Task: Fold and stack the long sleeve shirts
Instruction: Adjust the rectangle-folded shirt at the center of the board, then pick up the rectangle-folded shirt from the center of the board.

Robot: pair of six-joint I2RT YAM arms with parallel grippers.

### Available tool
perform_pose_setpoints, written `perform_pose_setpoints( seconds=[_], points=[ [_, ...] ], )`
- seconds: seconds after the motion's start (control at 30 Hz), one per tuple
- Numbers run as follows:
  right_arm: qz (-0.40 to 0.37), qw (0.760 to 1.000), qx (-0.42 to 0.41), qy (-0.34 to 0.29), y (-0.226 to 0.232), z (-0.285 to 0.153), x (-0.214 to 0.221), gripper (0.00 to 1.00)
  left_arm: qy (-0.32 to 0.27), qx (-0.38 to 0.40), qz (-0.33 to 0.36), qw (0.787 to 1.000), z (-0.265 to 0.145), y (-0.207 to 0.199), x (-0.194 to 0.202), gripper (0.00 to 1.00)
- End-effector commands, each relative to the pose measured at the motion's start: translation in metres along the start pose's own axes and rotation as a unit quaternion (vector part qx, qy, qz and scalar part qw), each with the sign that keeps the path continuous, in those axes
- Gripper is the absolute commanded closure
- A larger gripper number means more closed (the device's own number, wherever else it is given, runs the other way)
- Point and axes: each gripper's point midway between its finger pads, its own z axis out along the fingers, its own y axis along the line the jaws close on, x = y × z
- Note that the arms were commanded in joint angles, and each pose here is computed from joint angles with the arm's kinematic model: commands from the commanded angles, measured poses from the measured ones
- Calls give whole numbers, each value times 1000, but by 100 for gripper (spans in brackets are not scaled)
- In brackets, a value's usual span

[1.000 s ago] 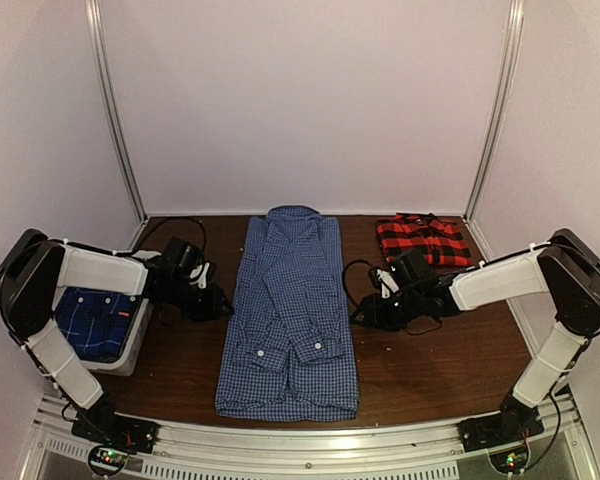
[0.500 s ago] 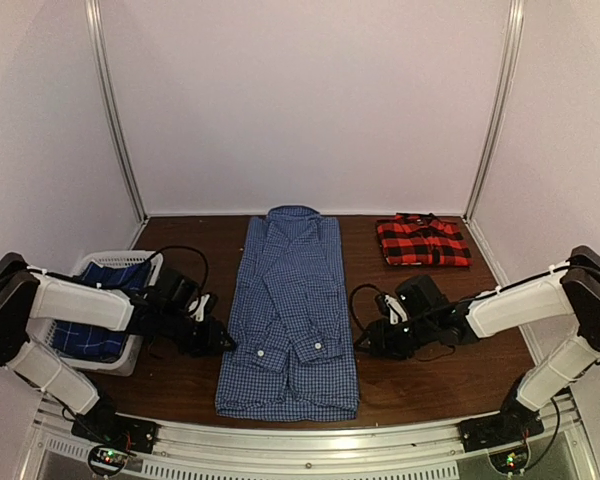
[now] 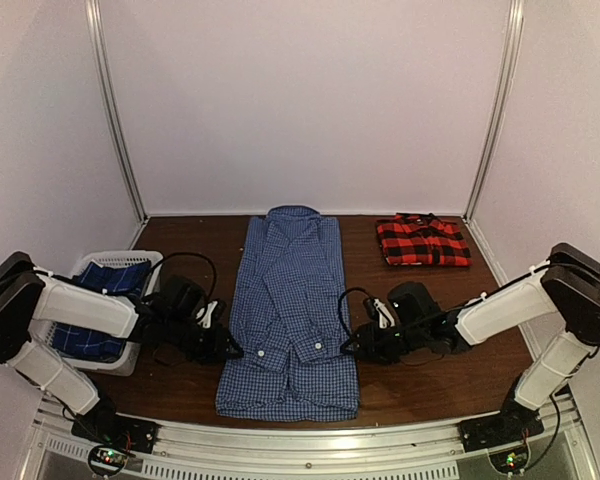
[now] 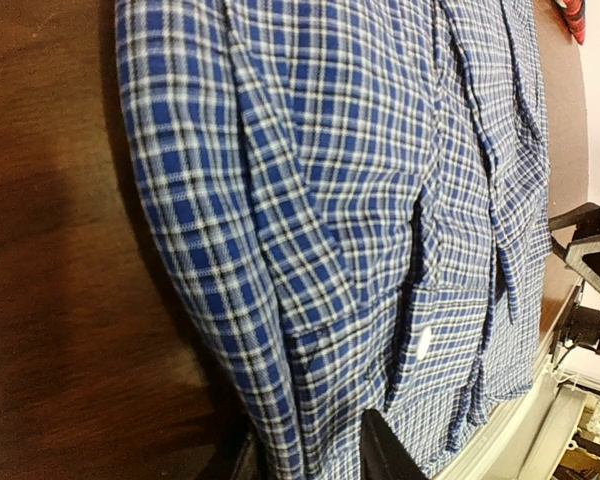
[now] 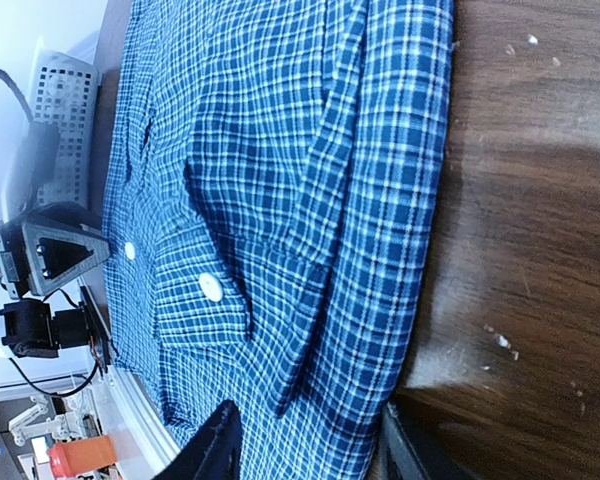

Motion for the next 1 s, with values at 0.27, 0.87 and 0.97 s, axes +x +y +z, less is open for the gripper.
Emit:
perform_pose_setpoints(
  seconds=[0.27, 0.87, 0.97],
  points=[
    [11, 1000, 17, 23, -17, 5, 17, 56, 41, -6, -3, 999, 14, -5, 28, 81],
    [16, 999, 23, 41, -25, 4, 28, 70, 60, -18, -20, 998, 12, 5, 45, 70],
    [16, 999, 23, 43, -27, 4, 30, 71, 64, -23, -25, 997, 11, 10, 50, 71]
  ],
)
